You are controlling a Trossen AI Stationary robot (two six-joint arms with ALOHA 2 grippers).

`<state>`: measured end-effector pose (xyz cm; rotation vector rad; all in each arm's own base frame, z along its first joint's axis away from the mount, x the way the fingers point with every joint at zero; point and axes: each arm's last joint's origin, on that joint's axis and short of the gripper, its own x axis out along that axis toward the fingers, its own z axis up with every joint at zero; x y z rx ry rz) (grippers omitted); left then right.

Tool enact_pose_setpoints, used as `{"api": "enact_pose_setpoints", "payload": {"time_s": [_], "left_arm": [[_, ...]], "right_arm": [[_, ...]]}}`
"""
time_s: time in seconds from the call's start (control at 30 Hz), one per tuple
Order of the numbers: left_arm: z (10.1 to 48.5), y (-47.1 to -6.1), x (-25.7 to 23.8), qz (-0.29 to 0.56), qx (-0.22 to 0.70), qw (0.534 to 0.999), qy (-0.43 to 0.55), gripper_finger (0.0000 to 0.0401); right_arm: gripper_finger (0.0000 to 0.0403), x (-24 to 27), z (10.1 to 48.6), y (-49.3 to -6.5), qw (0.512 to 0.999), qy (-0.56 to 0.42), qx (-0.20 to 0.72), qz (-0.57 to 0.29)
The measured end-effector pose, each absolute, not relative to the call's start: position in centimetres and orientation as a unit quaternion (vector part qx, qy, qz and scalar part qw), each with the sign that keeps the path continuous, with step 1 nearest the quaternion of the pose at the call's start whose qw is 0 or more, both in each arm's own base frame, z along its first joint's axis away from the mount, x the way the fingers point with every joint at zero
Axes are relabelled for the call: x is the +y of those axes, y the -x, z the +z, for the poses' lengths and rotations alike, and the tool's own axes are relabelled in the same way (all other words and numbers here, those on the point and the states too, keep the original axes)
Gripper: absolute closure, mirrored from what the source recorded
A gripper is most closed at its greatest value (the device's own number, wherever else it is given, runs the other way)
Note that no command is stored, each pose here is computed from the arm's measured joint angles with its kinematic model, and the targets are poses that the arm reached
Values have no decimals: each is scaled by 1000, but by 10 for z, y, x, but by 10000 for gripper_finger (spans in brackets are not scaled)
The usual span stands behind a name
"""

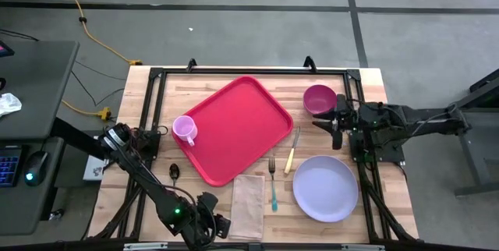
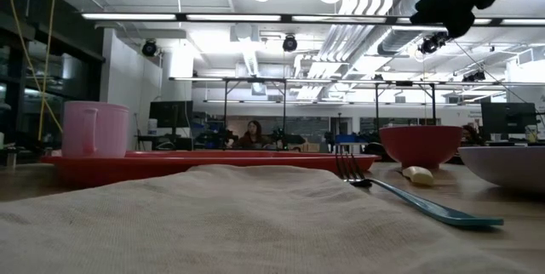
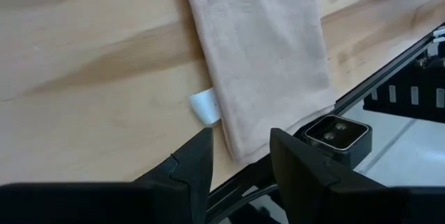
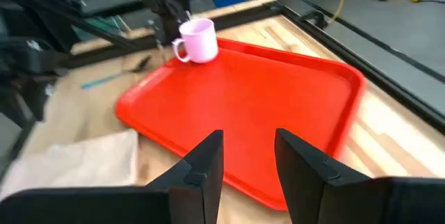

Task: Set up tray
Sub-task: Put the purple plate to the right of the light pink mug on the red serving tray

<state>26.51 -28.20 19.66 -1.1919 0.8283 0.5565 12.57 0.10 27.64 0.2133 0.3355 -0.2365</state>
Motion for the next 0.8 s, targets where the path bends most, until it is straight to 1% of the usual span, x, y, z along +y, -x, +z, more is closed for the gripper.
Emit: {"api": "enact_pose_setpoints", "payload": {"time_s": [0.27,0.53,0.8], "left_arm": [[197,-255,-293,236,380,714,539,229],[197,-235,-308,234,385,695,561,229],[197,-228,-312,237,386,689,566,229]], "right_arm": [[295,0,288,-134,965,-84,202,-146],[295,1,286,-142,961,-94,217,-144],[295,7,279,-152,956,-122,256,-67]]}}
